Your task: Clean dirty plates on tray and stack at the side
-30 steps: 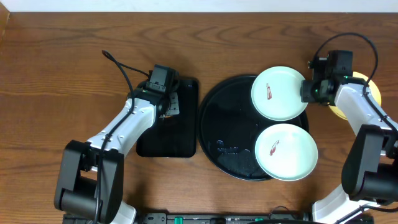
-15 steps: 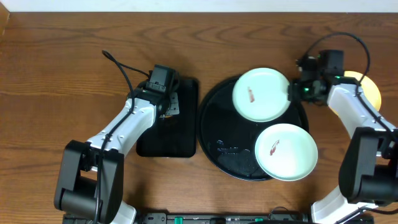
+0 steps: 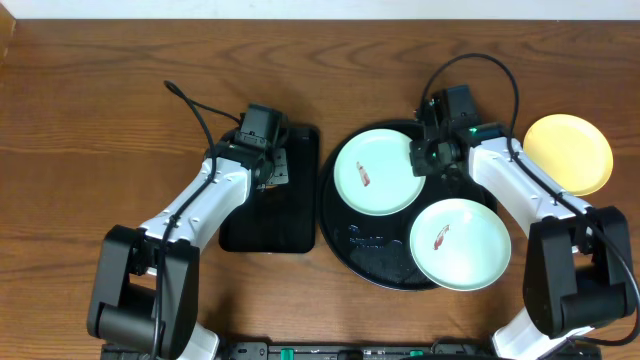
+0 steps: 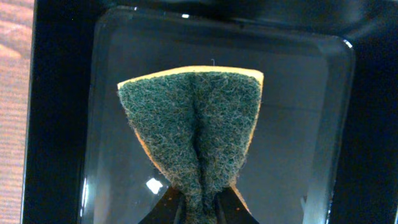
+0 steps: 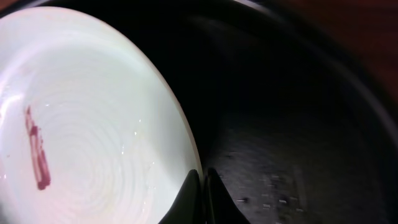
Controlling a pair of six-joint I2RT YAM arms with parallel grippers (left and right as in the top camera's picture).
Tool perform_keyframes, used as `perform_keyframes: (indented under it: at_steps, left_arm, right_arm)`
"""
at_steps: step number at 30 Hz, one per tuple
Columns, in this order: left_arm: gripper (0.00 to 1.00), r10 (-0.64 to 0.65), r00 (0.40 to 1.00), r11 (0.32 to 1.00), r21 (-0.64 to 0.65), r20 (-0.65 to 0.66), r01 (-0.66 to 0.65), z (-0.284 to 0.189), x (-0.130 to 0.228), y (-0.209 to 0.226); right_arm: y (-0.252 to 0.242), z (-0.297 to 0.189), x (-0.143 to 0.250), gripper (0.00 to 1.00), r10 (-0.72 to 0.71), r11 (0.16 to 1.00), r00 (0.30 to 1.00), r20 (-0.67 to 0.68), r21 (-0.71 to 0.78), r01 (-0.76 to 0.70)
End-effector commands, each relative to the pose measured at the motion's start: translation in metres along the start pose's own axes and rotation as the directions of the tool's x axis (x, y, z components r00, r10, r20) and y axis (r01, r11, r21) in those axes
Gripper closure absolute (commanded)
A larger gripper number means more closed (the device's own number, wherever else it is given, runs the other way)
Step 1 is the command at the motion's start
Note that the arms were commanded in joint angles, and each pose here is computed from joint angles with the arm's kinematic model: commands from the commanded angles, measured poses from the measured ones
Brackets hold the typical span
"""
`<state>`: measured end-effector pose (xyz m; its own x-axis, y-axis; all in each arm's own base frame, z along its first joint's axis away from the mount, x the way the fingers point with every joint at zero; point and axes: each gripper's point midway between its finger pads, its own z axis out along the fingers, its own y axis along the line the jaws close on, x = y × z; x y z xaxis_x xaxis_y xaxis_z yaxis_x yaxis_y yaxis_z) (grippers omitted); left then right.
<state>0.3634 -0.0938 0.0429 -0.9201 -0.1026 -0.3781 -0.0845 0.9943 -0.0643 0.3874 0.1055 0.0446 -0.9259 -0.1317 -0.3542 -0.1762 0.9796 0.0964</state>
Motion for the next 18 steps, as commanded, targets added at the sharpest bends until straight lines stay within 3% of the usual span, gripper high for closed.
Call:
perform_keyframes:
  at_steps: [1,11,18]
  left_arm:
    - [0.86,0.067,0.998,0.998,0.004,0.013,-0.067,0.002,-0.005,-0.003]
    - [0.86,0.077,0.997,0.997,0.003,0.008,-0.077,0.002,-0.004,-0.003]
    - [0.86,0.081,0.996,0.997,-0.013,-0.045,-0.082,0.011,0.016,0.004]
  right_arm:
    - [-0.024,-0.001,-0.003,0.99,0.066,0.994,0.998,0.005,0.081,-0.066]
    - [-0.042,0.004,0.021,0.99,0.094,0.987,0.993,-0.072,0.138,-0.084]
    - [-0.042,0.006,0.028,0.99,0.096,0.987,0.991,-0.091,0.140,-0.083]
